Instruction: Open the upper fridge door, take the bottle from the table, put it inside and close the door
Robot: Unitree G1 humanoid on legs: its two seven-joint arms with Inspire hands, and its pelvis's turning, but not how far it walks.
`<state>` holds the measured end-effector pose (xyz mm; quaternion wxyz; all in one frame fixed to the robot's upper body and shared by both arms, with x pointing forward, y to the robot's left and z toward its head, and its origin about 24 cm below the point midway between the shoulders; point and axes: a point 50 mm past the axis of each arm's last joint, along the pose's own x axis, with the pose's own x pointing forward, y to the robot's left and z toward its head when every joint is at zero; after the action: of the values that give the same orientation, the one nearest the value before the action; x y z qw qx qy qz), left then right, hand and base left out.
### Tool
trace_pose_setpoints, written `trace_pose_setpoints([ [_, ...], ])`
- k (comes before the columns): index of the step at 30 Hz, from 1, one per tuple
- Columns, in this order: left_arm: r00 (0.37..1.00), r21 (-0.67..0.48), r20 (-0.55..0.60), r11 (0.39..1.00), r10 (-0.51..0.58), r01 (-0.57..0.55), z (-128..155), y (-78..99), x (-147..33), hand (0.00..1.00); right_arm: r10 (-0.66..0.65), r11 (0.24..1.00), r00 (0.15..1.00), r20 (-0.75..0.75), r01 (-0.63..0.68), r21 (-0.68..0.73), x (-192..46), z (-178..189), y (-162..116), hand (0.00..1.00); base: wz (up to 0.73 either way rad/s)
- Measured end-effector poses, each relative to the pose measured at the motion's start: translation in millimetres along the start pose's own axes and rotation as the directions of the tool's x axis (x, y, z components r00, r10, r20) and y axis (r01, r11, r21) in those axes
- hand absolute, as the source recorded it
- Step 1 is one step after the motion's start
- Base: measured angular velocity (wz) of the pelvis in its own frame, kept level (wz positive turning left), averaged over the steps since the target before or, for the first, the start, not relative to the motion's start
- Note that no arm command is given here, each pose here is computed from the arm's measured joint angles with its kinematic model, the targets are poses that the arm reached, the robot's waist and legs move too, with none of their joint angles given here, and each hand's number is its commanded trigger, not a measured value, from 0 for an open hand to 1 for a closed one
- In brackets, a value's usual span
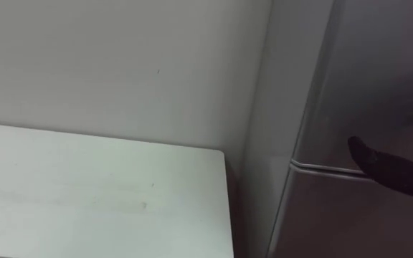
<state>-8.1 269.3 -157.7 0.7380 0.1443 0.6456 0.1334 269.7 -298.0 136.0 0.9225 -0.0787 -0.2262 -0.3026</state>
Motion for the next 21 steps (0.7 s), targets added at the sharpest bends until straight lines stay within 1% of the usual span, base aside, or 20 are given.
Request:
trace_pose_setpoints([
  [2,1.000,-0.011,0.017,1.000,0.007,-0.006,2.1,-0.6,-0.1,0.00,-0.044,0.996,0.999,-0.021,0.045,0.077,2.0,0.8,-6.8,0.00,0.11],
  [3,1.000,-0.013,0.018,1.000,0.011,-0.011,2.3,-0.6,-0.1,0.00,-0.062,0.994,0.998,-0.030,0.064,0.093,2.5,0.6,-10.5,0.00,0.05],
  [5,0.999,-0.020,0.025,0.999,0.025,-0.025,2.9,0.7,-0.2,0.00,-0.148,0.979,0.982,-0.119,0.162,0.120,0.0,-8.4,-30.5,0.00,0.06],
  [6,0.999,-0.022,0.024,0.999,0.026,-0.026,2.2,1.0,-0.3,0.00,-0.175,0.975,0.973,-0.149,0.192,0.111,-1.5,-12.7,-36.4,0.00,0.04],
  [8,0.999,-0.047,0.012,0.998,0.036,-0.036,-2.0,3.2,-0.8,0.00,-0.278,0.952,0.931,-0.236,0.299,0.059,-8.8,-26.3,-59.0,0.00,0.00],
  [9,0.999,-0.055,0.008,0.998,0.041,-0.040,-3.9,3.7,-1.1,0.00,-0.301,0.946,0.922,-0.245,0.321,0.045,-10.1,-28.5,-64.0,0.00,0.04],
  [10,0.999,-0.072,0.001,0.996,0.053,-0.053,-6.9,5.3,-1.6,0.00,-0.347,0.931,0.901,-0.259,0.365,0.024,-13.1,-31.4,-74.9,0.00,0.03],
  [11,0.998,-0.089,-0.007,0.994,0.068,-0.068,-8.8,7.5,-1.7,0.00,-0.397,0.908,0.875,-0.275,0.418,0.020,-16.5,-32.9,-86.4,0.00,0.00],
  [12,0.997,-0.095,-0.012,0.993,0.073,-0.073,-10.2,8.4,-1.9,0.00,-0.421,0.896,0.863,-0.280,0.443,0.018,-17.8,-33.1,-91.2,0.00,-0.09],
  [14,0.996,-0.119,-0.019,0.989,0.085,-0.086,-11.9,11.7,-2.0,0.00,-0.503,0.852,0.816,-0.284,0.523,-0.006,-23.1,-32.9,-109.6,0.00,-0.10],
  [16,0.996,-0.132,-0.014,0.987,0.092,-0.093,-10.0,13.5,-1.7,0.00,-0.548,0.823,0.782,-0.296,0.567,-0.024,-29.9,-34.9,-120.2,0.00,-0.05],
  [18,0.995,-0.148,0.007,0.984,0.096,-0.094,-4.1,13.9,-1.4,0.00,-0.583,0.803,0.753,-0.304,0.592,-0.072,-39.6,-38.4,-131.4,0.00,-0.08],
  [20,0.995,-0.155,0.029,0.983,0.100,-0.094,0.4,13.6,-1.3,0.00,-0.628,0.772,0.700,-0.341,0.617,-0.154,-55.4,-50.4,-144.1,0.00,-0.15],
  [21,0.995,-0.156,0.033,0.983,0.099,-0.093,1.3,13.0,-1.3,0.00,-0.639,0.763,0.686,-0.347,0.623,-0.173,-60.4,-52.5,-146.6,0.00,-0.22],
])
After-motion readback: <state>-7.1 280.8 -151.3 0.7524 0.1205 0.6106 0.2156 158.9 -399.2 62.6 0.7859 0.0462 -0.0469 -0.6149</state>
